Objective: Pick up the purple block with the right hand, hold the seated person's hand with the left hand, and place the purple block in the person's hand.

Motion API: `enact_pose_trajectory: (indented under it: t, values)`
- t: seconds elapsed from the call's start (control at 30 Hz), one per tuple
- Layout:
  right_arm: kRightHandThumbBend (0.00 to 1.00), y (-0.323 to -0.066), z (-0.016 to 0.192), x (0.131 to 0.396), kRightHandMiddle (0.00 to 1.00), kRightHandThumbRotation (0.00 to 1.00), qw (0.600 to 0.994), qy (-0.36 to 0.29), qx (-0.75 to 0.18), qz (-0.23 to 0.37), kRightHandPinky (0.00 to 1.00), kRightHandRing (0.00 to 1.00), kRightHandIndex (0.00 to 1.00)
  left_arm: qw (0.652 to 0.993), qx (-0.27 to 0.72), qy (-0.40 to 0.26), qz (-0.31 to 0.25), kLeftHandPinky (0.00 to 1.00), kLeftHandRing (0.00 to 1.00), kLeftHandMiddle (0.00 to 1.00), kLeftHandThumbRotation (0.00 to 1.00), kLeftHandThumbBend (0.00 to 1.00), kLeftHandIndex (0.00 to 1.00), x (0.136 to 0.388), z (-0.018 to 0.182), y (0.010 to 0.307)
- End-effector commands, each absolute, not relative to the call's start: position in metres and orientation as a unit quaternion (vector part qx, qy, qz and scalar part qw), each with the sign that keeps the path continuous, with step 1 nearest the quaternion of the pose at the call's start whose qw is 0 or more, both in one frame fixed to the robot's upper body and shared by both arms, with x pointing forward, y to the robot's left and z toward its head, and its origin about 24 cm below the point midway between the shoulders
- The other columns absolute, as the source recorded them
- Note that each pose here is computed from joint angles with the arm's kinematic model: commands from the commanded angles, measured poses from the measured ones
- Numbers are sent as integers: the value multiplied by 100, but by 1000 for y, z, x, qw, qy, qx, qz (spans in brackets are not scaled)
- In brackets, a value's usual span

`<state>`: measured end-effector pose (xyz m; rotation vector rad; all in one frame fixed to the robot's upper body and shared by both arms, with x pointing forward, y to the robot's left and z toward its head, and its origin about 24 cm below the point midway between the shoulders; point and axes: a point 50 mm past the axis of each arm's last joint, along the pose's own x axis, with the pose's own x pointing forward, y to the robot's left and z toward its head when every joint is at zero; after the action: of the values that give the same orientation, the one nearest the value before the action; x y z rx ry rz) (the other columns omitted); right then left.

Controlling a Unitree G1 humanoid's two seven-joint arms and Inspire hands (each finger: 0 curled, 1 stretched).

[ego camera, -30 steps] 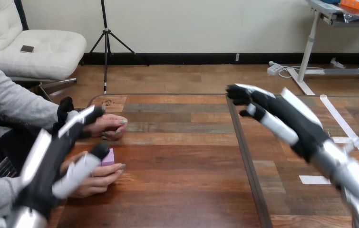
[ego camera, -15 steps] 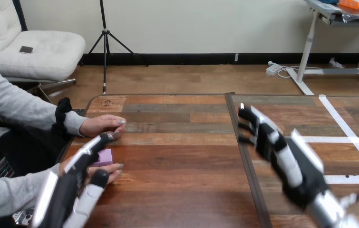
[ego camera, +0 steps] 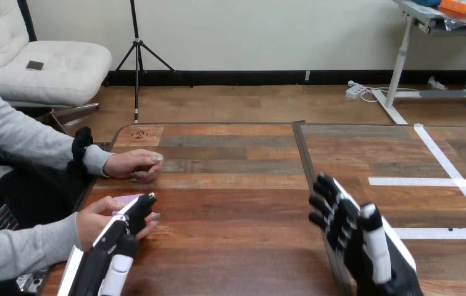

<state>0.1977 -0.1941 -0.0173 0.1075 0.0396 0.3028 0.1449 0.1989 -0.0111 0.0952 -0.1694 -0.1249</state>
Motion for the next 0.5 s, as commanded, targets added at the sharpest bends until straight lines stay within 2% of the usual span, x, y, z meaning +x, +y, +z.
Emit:
enact_pose_trajectory:
  t: [0.0, 0.23, 0.47]
  values:
    - [95, -196, -4, 206, 100, 100, 989, -32, 64, 128, 100, 100, 99, 991, 24, -114, -59, 98, 97, 94, 100, 61, 90, 160, -5, 199]
    - [95, -199, -8, 204, 100, 100, 990, -21, 76, 114, 100, 100, 98, 992, 4, -116, -49, 100, 100, 97, 100, 64, 93, 160, -7, 200]
    - [92, -204, -7, 207, 99, 100, 992, -19, 72, 102, 100, 99, 97, 992, -9, -119, -42, 100, 100, 98, 100, 63, 96, 162, -9, 200]
